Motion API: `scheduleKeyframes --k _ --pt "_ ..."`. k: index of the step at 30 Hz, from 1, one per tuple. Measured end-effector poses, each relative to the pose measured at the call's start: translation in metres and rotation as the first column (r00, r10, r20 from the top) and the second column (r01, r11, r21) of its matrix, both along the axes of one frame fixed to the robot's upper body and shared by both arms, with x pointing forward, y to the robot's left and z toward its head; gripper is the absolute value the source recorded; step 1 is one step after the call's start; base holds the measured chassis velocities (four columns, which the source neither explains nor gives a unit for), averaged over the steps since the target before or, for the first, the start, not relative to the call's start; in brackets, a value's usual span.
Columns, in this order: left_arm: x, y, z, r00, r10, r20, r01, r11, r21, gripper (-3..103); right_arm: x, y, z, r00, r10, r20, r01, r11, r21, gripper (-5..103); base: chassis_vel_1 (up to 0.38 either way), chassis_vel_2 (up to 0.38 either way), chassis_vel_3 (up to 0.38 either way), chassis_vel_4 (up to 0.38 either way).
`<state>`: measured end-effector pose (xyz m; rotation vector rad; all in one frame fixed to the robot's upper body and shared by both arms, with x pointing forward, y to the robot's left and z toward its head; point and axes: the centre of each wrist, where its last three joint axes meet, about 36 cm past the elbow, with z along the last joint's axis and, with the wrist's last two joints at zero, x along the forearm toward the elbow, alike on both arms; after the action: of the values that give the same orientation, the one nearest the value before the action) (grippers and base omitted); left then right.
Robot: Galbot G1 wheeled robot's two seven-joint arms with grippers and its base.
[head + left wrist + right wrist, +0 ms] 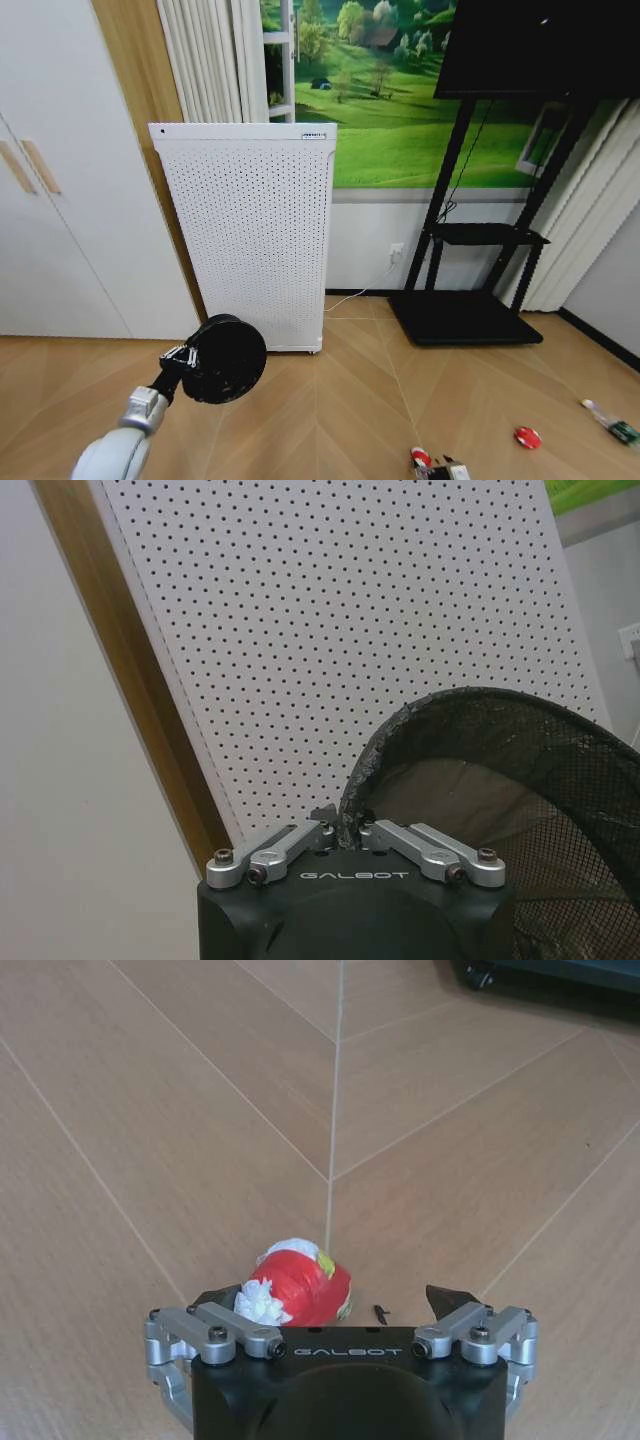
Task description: Pick up the trash bin and place the garbage on the floor into it.
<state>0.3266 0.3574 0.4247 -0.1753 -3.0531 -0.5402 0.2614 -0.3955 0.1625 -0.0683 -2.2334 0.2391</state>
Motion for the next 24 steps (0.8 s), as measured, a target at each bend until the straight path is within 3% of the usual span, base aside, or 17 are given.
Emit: scheduleKeyframes --k 10,20,24 --pt "-0.001 0.001 -0.003 1.0 0.0 -0.002 0.0 1.0 0.003 4 -0.003 0.002 -0.016 0.999 -0.006 -0.037 0.006 1.0 -0.011 100 0.0 0.0 0.0 0.0" --pt "0.0 0.0 -0.007 1.0 -0.001 -0.007 0.001 1.0 0.007 4 0.017 0.008 -0.018 1.0 -0.009 -0.009 0.009 1.0 -0.002 103 0.0 0.0 0.0 0.0" --pt "-0.001 0.0 -0.008 1.0 -0.002 -0.008 0.002 1.0 0.008 4 0.018 0.008 -0.019 1.0 -0.008 -0.011 0.008 1.0 -0.005 99 0.0 0.0 0.0 0.0"
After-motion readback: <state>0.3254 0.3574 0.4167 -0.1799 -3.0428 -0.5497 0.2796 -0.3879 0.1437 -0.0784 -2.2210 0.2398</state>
